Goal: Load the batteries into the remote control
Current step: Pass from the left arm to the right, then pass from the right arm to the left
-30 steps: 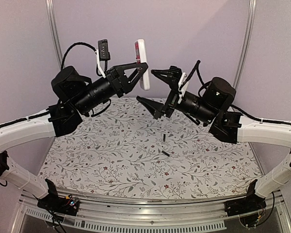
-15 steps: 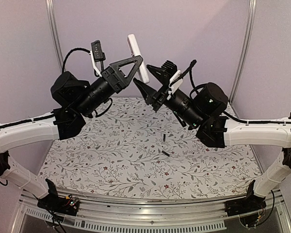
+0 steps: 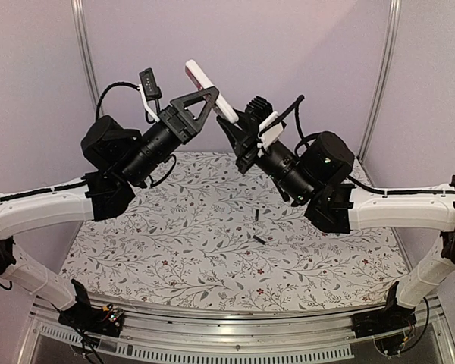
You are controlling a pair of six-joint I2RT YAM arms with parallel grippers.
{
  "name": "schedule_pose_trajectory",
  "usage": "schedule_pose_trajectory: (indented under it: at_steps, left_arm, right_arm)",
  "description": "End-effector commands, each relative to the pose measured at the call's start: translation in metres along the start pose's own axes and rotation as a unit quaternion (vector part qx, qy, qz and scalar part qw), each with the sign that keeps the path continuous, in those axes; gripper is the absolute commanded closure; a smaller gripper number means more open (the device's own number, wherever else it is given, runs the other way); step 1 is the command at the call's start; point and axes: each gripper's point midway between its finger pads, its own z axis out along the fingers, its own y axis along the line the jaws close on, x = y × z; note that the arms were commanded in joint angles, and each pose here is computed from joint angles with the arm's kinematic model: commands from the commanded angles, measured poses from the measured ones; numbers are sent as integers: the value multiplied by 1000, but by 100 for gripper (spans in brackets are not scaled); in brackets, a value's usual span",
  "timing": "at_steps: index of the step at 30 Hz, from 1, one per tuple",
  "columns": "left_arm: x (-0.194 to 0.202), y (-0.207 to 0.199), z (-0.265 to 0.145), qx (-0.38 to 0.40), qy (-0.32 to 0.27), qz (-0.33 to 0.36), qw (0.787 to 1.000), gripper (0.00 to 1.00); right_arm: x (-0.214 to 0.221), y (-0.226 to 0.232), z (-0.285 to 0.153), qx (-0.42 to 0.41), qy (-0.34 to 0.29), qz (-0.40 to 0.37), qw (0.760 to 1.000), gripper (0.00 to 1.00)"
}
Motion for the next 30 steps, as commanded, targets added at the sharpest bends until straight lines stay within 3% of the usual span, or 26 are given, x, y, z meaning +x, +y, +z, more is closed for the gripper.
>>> schedule_pose_trajectory:
  at_steps: [1,3,4,8,10,12,18,23,30]
  left_arm:
    - [24,9,-5,-10,35,7,999,82]
    - [26,11,-5,-16,40,8,999,80]
    - [28,14,-5,-20,42,8,999,73]
    - [29,27,-7,-54,49,13,997,26]
    - [28,31,-8,-68,55,16,996,13]
    - [26,35,-9,-76,61,18,995,6]
    - [24,41,-17,-92,86,4,992,0]
    - [16,27,-24,-74,105,18,992,0]
    - [11,47,-33,-115,96,-27,988,0]
  right_arm:
    - [-21,-22,-2,43,-31,23,998,83]
    - [-20,-25,-3,52,-26,21,998,89]
    - [-19,-27,-3,57,-24,21,998,92]
    - [-16,-29,-6,63,-15,5,998,100]
    - [-11,-27,-8,59,-4,-12,998,100]
    - [-6,-27,-10,59,13,-31,998,100]
    - [13,-29,-17,54,66,-107,991,100]
    - [38,-37,-23,53,132,-216,966,100]
    - [45,-29,-28,14,139,-298,944,100]
